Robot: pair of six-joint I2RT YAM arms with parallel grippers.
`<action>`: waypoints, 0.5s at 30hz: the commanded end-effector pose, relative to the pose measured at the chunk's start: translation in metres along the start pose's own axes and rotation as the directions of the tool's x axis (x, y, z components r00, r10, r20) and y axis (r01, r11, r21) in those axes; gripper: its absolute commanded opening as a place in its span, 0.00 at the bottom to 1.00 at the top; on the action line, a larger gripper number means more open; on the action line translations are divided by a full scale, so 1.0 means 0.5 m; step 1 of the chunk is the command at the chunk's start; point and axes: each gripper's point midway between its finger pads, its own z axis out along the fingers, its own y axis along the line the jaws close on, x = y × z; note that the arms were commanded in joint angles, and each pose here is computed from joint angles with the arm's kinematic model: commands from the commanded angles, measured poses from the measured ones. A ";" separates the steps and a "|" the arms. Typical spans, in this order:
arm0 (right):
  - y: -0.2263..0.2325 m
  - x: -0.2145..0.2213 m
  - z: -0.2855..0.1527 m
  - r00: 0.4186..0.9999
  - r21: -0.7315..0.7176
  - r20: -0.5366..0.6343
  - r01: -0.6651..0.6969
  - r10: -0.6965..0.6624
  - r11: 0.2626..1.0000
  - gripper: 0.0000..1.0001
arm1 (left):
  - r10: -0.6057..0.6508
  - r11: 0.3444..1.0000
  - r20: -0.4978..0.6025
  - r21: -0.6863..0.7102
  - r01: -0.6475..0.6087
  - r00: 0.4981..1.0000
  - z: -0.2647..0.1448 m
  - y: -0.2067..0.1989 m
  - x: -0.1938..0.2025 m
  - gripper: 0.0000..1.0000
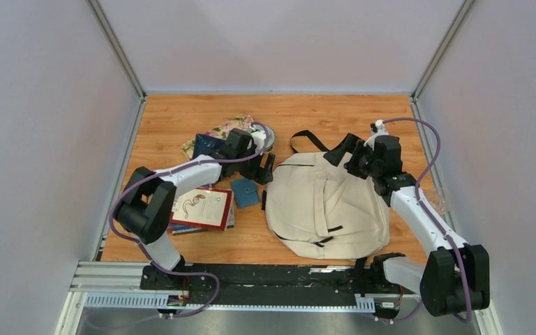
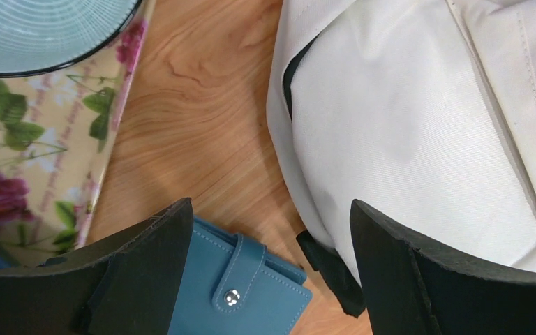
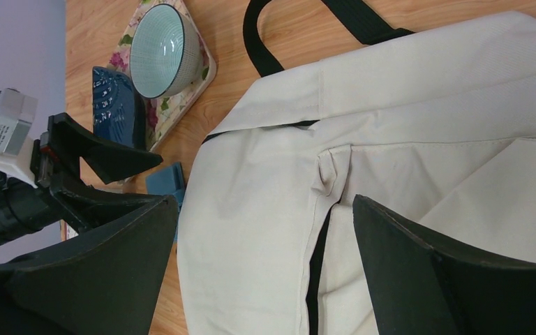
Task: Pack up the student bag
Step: Move the distractor to the corner of the board.
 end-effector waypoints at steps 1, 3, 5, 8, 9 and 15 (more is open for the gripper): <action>0.016 -0.033 -0.006 0.998 -0.002 0.042 0.040 -0.040 0.999 0.99 | -0.039 0.999 0.059 0.037 0.037 0.997 0.029 -0.012 -0.040 0.90; 0.014 -0.033 -0.006 0.998 0.002 0.043 0.041 -0.041 0.999 0.99 | -0.043 0.999 0.073 0.004 0.043 0.996 0.040 0.002 -0.043 0.90; 0.011 -0.030 -0.006 0.998 0.008 0.036 0.045 -0.045 0.999 0.99 | -0.050 0.998 0.072 -0.036 0.053 0.996 0.052 0.020 -0.039 0.90; 0.004 -0.030 -0.006 0.998 0.025 0.033 0.056 -0.057 0.998 0.99 | -0.064 0.993 0.067 -0.096 0.070 0.996 0.069 0.046 -0.032 0.90; 0.002 -0.031 -0.006 0.998 0.031 0.035 0.058 -0.059 0.998 0.99 | -0.069 0.990 0.064 -0.117 0.076 0.996 0.072 0.056 -0.029 0.90; -0.012 -0.029 -0.006 0.997 0.064 0.028 0.071 -0.073 0.995 0.99 | -0.142 0.975 0.040 -0.166 0.146 0.989 0.102 0.105 -0.007 0.90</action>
